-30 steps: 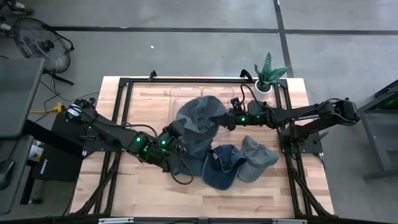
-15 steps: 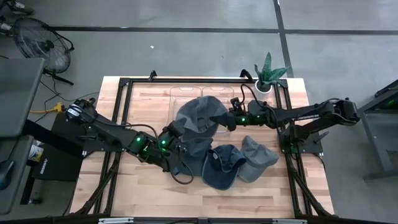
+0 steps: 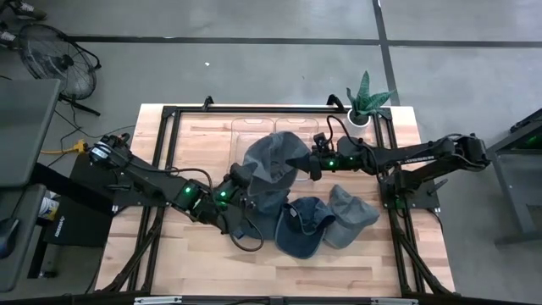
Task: Pick & Place hat
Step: Put the left gray cap into the right transparent bin
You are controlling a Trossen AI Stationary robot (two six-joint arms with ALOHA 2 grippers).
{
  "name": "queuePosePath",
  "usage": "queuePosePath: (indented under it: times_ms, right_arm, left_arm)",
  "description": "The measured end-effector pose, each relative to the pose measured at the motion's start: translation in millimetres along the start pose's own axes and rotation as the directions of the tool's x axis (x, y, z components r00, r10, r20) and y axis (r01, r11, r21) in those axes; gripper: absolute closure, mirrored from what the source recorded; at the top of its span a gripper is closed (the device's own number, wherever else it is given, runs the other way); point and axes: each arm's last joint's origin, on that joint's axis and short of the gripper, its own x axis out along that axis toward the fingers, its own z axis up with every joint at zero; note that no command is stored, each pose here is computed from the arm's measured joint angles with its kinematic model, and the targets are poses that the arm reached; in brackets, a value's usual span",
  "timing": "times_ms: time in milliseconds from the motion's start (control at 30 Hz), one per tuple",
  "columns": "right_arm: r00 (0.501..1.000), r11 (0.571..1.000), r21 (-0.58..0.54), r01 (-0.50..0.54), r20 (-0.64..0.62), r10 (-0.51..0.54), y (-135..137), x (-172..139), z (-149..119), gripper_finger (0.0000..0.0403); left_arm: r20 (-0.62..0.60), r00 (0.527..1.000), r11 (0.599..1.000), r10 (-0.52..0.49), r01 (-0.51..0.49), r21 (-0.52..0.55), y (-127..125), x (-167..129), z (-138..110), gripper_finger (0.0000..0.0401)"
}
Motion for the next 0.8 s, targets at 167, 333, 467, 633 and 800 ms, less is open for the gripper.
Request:
queuePosePath:
  times_ms: [167,333,467,633,800]
  right_arm:
    - [1.000,1.000,-0.019,0.004,-0.004,-0.004,-0.3,-0.1,-0.3,0.0391]
    - [1.000,1.000,-0.027,0.012,-0.002,-0.012,-0.8,-0.2,-0.5,0.0391]
    - [1.000,0.999,-0.040,0.023,-0.004,-0.023,-1.7,-0.2,-1.0,0.0391]
    - [0.999,0.998,-0.047,0.035,-0.010,-0.035,-2.8,-0.4,-1.5,0.0391]
    - [0.999,0.998,-0.046,0.037,-0.008,-0.037,-5.0,-0.4,1.5,0.0391]
  left_arm:
    - [0.031,1.000,0.998,0.002,0.000,-0.058,3.6,-0.1,2.8,0.0371]
    - [0.039,0.999,0.991,0.000,0.005,-0.133,4.1,-0.1,3.3,0.0371]
    - [0.036,0.999,0.974,0.002,0.007,-0.227,4.1,-0.1,3.2,0.0371]
    - [0.033,0.999,0.945,0.003,0.008,-0.327,4.2,0.1,3.1,0.0370]
    - [0.049,0.999,0.938,-0.007,0.023,-0.347,3.8,0.2,3.5,0.0368]
